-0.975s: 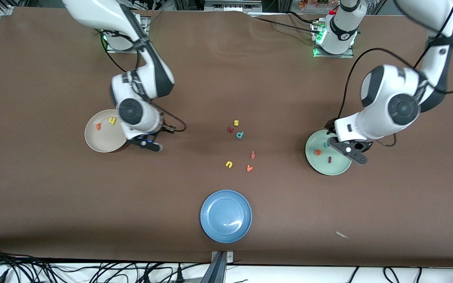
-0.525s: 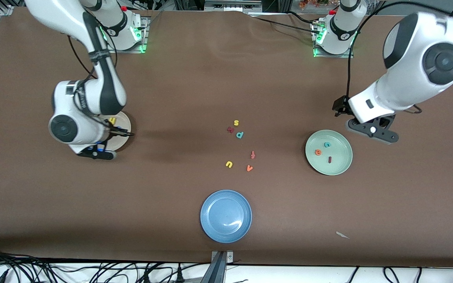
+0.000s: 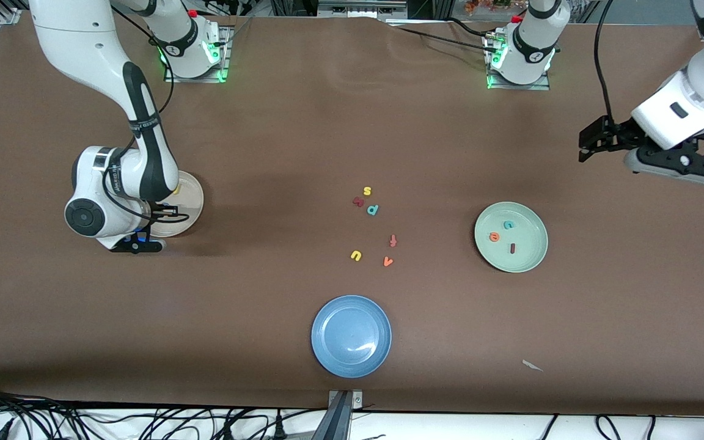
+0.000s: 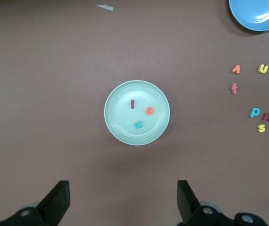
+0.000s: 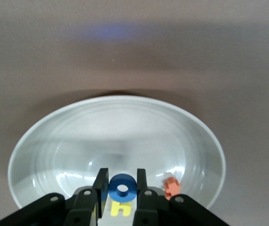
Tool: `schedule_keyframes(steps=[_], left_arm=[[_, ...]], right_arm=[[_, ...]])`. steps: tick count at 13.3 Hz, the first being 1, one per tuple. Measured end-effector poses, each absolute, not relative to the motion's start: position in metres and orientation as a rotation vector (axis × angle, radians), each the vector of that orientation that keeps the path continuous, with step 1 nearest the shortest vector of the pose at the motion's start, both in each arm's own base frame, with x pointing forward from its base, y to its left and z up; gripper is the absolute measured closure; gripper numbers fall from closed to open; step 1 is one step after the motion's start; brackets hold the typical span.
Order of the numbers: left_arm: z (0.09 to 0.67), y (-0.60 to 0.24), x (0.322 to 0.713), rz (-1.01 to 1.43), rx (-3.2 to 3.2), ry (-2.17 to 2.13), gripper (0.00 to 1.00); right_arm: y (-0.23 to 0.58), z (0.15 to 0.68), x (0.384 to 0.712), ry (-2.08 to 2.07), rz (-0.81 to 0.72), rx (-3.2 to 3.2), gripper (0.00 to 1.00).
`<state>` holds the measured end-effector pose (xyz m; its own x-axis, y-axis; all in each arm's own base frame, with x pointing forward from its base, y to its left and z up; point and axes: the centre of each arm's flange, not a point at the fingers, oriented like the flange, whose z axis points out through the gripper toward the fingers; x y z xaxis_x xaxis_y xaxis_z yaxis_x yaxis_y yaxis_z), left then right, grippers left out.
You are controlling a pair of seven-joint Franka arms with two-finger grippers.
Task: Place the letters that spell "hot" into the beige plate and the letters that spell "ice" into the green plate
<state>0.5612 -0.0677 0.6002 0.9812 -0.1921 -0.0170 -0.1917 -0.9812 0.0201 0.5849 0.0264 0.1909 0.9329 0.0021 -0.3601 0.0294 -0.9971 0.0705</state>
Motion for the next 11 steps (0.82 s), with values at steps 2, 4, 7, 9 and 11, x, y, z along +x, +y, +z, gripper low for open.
schedule_keyframes(steps=[2,4,7,9,11], left_arm=[[0.601,-0.061,0.561,-0.029,3.11,-0.284,0.0],[0.6,-0.054,0.562,-0.03,3.111,-0.266,0.0],[0.6,-0.053,0.562,-0.029,3.112,-0.261,0.0],[0.601,-0.054,0.562,-0.029,3.111,-0.265,0.0],[0.601,-0.056,0.562,-0.028,3.111,-0.269,0.0]], right_arm=[[0.021,0.184,0.583,0.026,-0.579,3.058,0.72],[0.018,0.182,0.583,0.032,-0.583,3.07,0.7],[0.019,0.184,0.584,0.033,-0.577,3.074,0.52],[0.021,0.197,0.59,0.033,-0.539,3.089,0.31],[0.019,0.225,0.601,0.022,-0.462,3.115,0.14]])
